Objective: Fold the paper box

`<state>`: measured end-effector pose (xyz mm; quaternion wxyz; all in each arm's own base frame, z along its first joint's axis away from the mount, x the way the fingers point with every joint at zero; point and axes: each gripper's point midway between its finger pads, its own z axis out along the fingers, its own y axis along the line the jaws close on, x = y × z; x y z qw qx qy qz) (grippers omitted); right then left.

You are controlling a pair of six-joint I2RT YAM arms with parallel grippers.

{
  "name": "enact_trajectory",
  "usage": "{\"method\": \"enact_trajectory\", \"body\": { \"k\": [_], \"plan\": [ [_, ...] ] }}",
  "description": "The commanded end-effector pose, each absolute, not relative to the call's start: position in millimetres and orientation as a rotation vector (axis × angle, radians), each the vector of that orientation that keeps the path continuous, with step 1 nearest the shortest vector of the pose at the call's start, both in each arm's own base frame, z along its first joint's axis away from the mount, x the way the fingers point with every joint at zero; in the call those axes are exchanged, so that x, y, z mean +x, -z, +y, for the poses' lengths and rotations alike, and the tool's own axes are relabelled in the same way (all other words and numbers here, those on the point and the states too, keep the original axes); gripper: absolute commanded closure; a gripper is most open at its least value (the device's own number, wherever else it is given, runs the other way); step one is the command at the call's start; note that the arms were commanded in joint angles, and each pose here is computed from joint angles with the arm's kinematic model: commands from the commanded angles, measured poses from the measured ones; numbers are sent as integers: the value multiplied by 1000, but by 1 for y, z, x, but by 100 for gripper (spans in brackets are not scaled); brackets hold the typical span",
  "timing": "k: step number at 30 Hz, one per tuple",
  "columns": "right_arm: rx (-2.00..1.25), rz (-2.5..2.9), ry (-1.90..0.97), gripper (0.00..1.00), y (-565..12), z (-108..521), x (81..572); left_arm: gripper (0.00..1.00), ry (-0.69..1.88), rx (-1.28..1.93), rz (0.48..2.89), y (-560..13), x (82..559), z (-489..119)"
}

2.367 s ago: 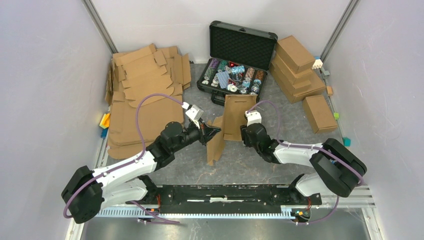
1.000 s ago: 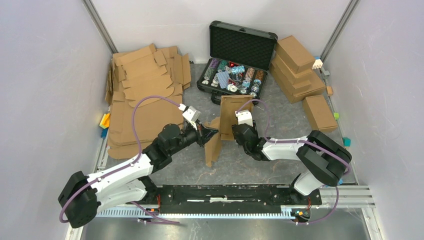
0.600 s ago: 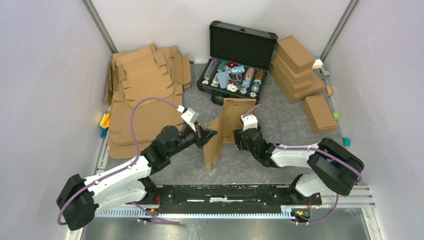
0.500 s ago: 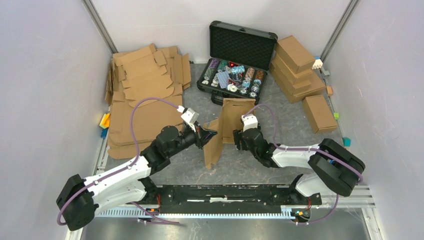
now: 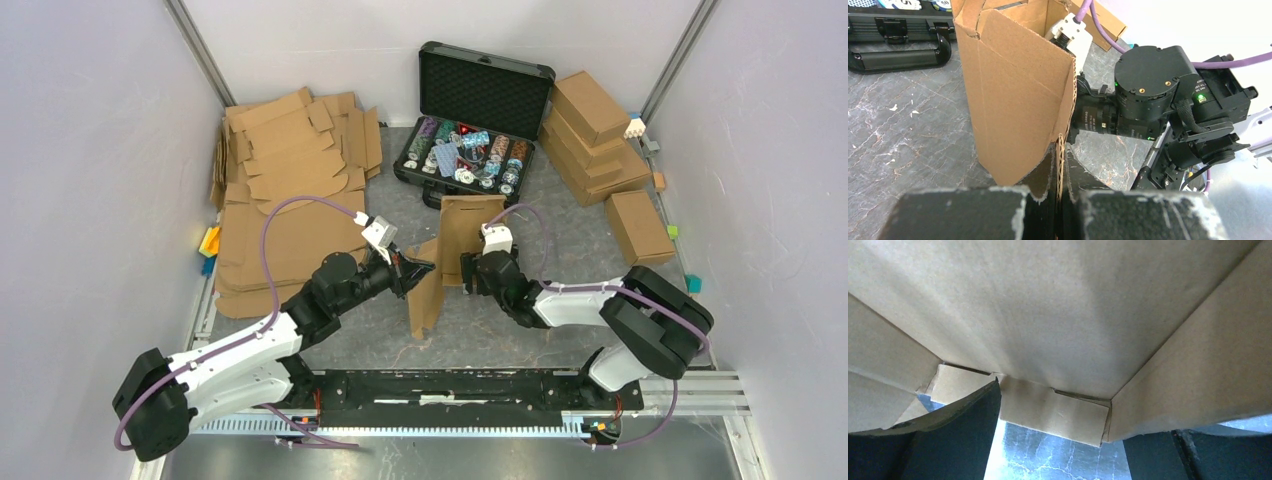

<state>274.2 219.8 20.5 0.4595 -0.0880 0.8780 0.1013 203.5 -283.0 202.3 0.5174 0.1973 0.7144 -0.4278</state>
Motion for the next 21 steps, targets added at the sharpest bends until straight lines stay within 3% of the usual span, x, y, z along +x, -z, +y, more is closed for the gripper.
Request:
{"method": "enact_trajectory", "body": {
  "k": [1,11,16,21],
  "plan": [
    [-150,2181,-319,11,-20,236,276,95,1132,483,1802,-184,183,-290],
    [-277,2236,-34,10,5,208,260,95,1133,487,1794,-185,182,-290],
    [-285,2255,5,10,17,196,252,95,1135,488,1794,-185,182,-290],
    [-294,2203,-73,10,-8,212,260,94,1111,486,1803,-183,184,-288]
  ]
}}
